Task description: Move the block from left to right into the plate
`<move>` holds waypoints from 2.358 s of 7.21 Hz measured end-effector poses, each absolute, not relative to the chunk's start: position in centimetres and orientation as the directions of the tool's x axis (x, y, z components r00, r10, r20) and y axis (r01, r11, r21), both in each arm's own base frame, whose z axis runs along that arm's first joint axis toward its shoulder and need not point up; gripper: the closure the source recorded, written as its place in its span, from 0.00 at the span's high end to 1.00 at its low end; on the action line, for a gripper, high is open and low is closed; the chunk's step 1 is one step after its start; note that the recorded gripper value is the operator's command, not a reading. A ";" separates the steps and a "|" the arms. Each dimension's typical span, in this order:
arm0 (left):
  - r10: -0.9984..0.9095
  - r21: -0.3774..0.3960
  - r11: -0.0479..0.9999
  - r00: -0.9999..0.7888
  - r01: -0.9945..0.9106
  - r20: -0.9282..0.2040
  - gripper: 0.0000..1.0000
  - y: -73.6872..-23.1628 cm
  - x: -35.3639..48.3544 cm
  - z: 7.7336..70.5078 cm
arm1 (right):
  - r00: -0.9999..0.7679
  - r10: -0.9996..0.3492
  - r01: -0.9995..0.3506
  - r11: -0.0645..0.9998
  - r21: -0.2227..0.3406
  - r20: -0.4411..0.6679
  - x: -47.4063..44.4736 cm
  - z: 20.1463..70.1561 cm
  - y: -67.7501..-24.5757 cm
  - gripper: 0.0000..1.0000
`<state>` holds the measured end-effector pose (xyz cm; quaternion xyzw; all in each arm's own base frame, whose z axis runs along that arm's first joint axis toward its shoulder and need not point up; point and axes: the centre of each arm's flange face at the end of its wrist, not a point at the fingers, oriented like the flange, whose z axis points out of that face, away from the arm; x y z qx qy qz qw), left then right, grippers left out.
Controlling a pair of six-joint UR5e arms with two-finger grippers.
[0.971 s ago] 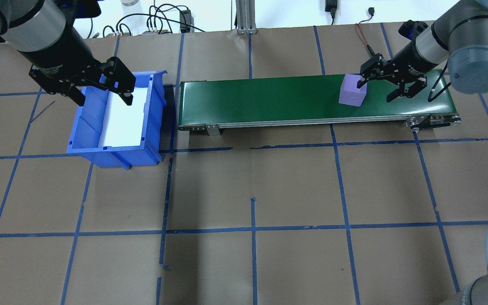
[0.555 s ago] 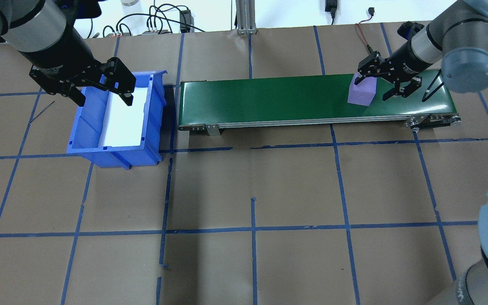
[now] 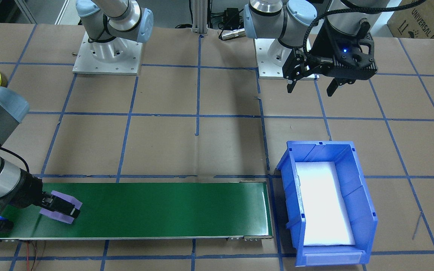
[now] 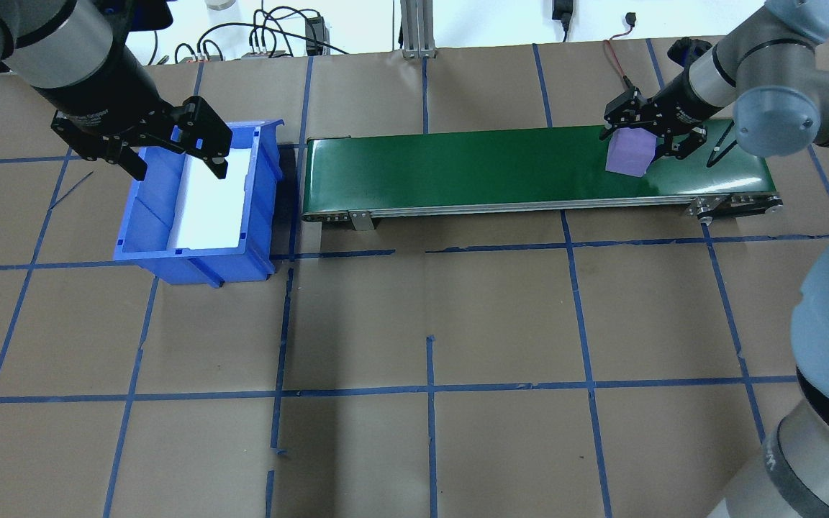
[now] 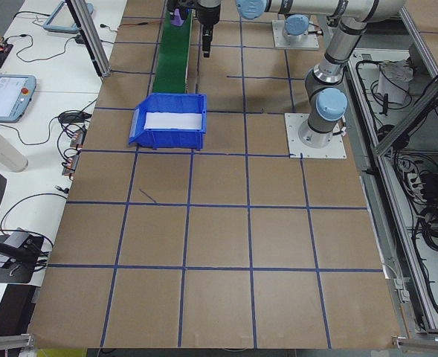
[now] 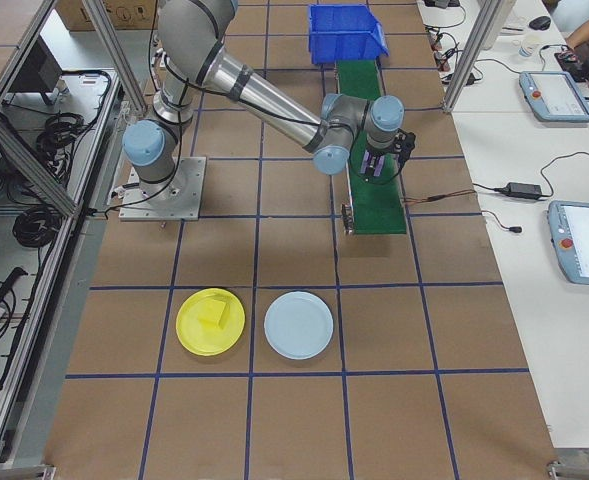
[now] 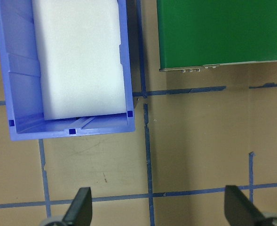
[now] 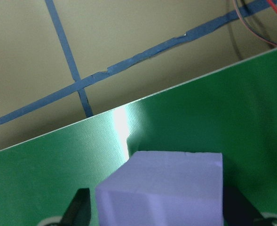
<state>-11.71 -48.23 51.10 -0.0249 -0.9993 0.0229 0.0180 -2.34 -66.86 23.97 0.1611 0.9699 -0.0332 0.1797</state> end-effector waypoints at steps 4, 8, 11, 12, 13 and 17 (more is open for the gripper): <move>0.051 -0.047 0.998 -0.998 0.050 0.033 1.00 -48.2 -11.7 51.1 | -0.974 0.069 0.099 0.986 -0.134 -0.215 -3.7 27.5 -66.4 0.45; 0.050 -0.047 0.998 -0.998 0.048 0.031 1.00 -48.2 -11.6 51.1 | -0.974 -0.219 -0.225 0.962 -0.153 0.054 -12.0 32.6 -63.4 0.45; 0.050 -0.046 0.998 -0.998 0.048 0.032 1.00 -48.2 -11.6 51.1 | -0.957 -0.276 -0.283 0.956 -0.080 0.085 -25.9 30.7 -57.7 0.45; 0.050 -0.046 0.998 -0.998 0.048 0.031 1.00 -48.2 -11.6 51.1 | -0.959 -0.269 -0.273 0.961 -0.041 0.086 -28.6 29.5 -55.7 0.46; 0.050 -0.046 0.998 -0.998 0.048 0.031 1.00 -48.2 -11.6 51.1 | -0.963 -0.253 -0.253 0.967 0.007 0.092 -30.4 28.2 -53.9 0.47; 0.050 -0.046 0.998 -0.998 0.048 0.029 1.00 -48.2 -11.6 51.1 | -0.973 -0.209 -0.203 0.977 0.068 0.098 -37.4 24.3 -49.4 0.48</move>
